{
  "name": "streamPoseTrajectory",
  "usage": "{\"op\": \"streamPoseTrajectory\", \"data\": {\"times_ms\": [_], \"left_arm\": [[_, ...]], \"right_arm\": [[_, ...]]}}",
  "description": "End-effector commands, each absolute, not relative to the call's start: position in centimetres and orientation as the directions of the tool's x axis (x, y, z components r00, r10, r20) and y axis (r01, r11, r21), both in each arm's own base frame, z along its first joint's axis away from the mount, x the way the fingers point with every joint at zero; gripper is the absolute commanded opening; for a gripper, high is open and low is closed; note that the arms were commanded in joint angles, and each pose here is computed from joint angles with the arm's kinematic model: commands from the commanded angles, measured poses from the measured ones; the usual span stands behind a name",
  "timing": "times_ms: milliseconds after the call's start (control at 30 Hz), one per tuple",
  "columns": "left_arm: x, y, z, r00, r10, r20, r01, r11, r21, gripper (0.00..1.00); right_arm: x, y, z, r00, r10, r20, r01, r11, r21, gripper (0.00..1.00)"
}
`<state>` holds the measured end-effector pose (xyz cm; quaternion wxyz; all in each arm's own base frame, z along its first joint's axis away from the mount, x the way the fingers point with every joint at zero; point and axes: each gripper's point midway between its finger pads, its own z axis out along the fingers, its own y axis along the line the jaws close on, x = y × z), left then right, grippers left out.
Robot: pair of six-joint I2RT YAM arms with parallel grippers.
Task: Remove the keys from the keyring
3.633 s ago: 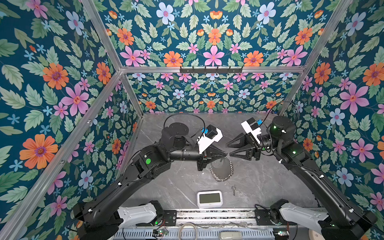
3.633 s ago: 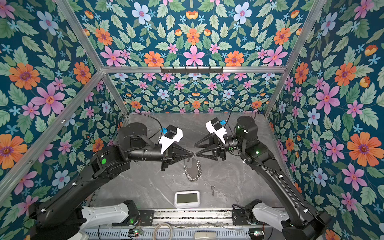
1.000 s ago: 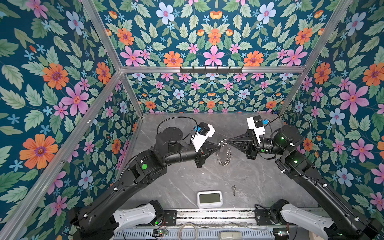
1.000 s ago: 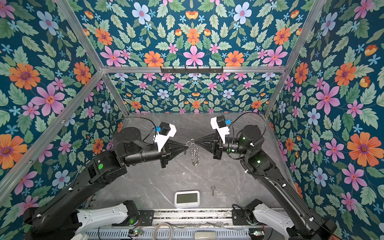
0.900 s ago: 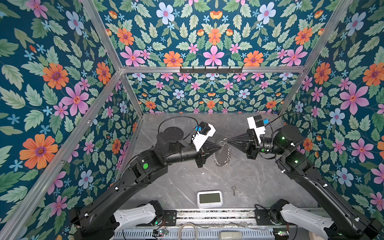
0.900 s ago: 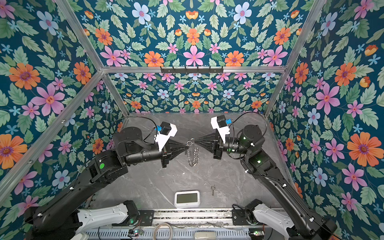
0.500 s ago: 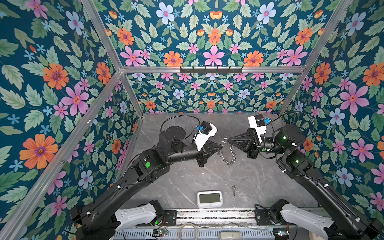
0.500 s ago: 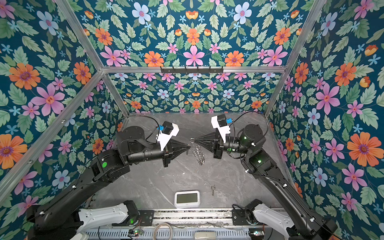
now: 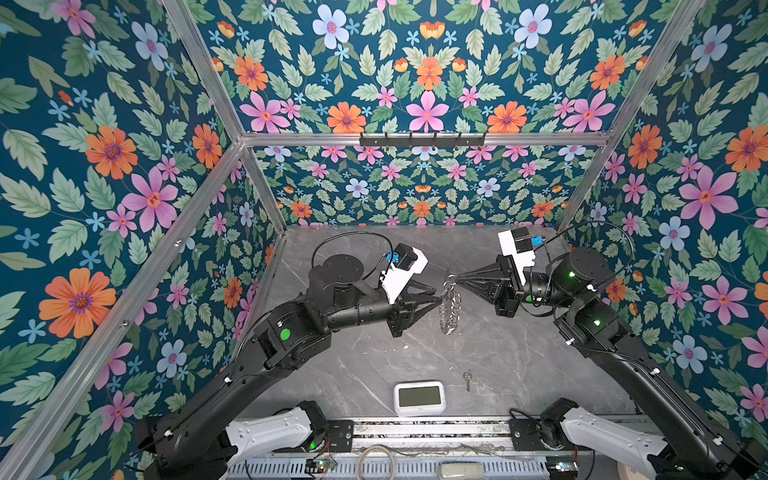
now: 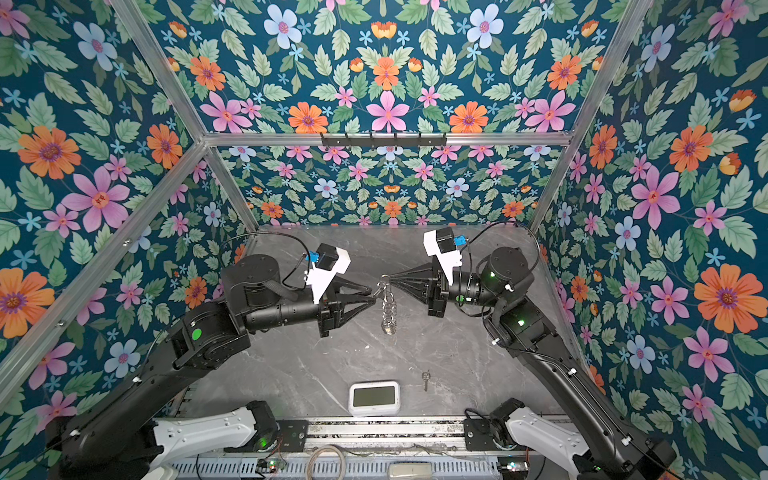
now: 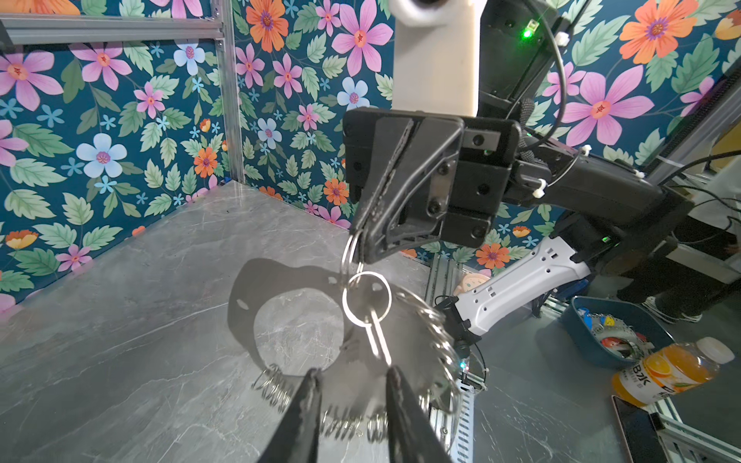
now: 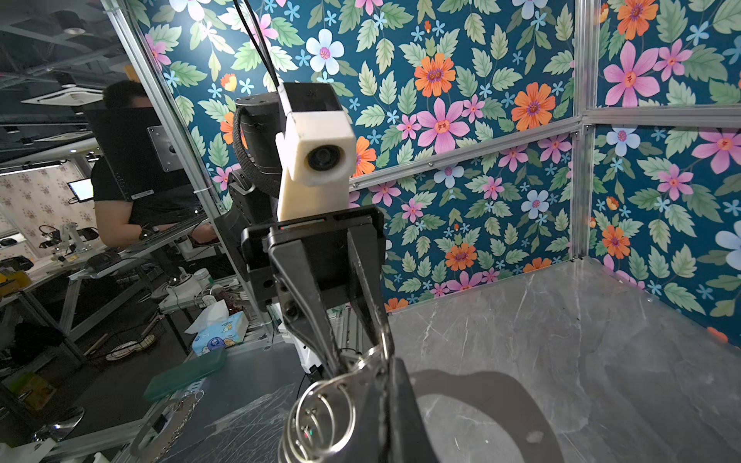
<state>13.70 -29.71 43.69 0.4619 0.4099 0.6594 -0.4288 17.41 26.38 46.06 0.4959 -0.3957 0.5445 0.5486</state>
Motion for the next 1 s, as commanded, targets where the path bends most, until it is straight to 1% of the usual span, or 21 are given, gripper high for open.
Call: {"op": "streamPoseTrajectory", "data": {"times_ms": [0, 67, 133, 267, 400, 567, 600, 700, 767, 900, 967], "left_arm": [[13.9, -29.0, 44.2, -0.206, 0.150, -0.967, 0.934, 0.325, -0.149, 0.33], [13.9, -28.4, 44.7, -0.187, 0.148, -0.971, 0.931, 0.342, -0.127, 0.35], [13.7, -28.2, 45.6, -0.158, 0.136, -0.978, 0.938, 0.331, -0.106, 0.36], [12.9, -29.2, 47.2, -0.110, 0.129, -0.986, 0.964, 0.254, -0.074, 0.38], [12.4, -30.9, 47.1, -0.114, 0.166, -0.980, 0.981, 0.173, -0.085, 0.38], [12.6, -31.8, 46.3, -0.141, 0.205, -0.969, 0.982, 0.150, -0.111, 0.28], [12.6, -31.8, 46.3, -0.144, 0.206, -0.968, 0.982, 0.151, -0.115, 0.27], [12.5, -31.7, 46.5, -0.150, 0.199, -0.968, 0.981, 0.150, -0.121, 0.19], [12.5, -31.7, 46.4, -0.154, 0.198, -0.968, 0.980, 0.154, -0.125, 0.17], [12.4, -31.8, 46.2, -0.164, 0.203, -0.965, 0.979, 0.150, -0.135, 0.07], [12.4, -31.9, 45.9, -0.170, 0.206, -0.964, 0.979, 0.147, -0.142, 0.05]], "right_arm": [[16.8, 26.3, 46.9, -0.151, 0.124, -0.981, -0.985, 0.062, 0.160, 0.00], [16.7, 26.3, 46.8, -0.152, 0.117, -0.981, -0.986, 0.054, 0.159, 0.00], [16.5, 26.4, 46.7, -0.155, 0.110, -0.982, -0.986, 0.038, 0.160, 0.00], [16.0, 26.6, 46.6, -0.150, 0.090, -0.985, -0.989, -0.002, 0.150, 0.00], [15.2, 26.7, 46.3, -0.146, 0.061, -0.987, -0.988, -0.052, 0.143, 0.00], [15.1, 26.9, 45.8, -0.148, 0.040, -0.988, -0.987, -0.070, 0.145, 0.00], [15.2, 26.9, 45.8, -0.149, 0.040, -0.988, -0.987, -0.067, 0.146, 0.00], [15.4, 26.9, 45.8, -0.147, 0.041, -0.988, -0.988, -0.060, 0.144, 0.00], [15.5, 27.0, 45.7, -0.148, 0.042, -0.988, -0.988, -0.057, 0.145, 0.00], [15.9, 27.0, 45.7, -0.151, 0.044, -0.988, -0.988, -0.043, 0.149, 0.00], [15.9, 27.1, 45.7, -0.154, 0.047, -0.987, -0.988, -0.041, 0.152, 0.00]]}}
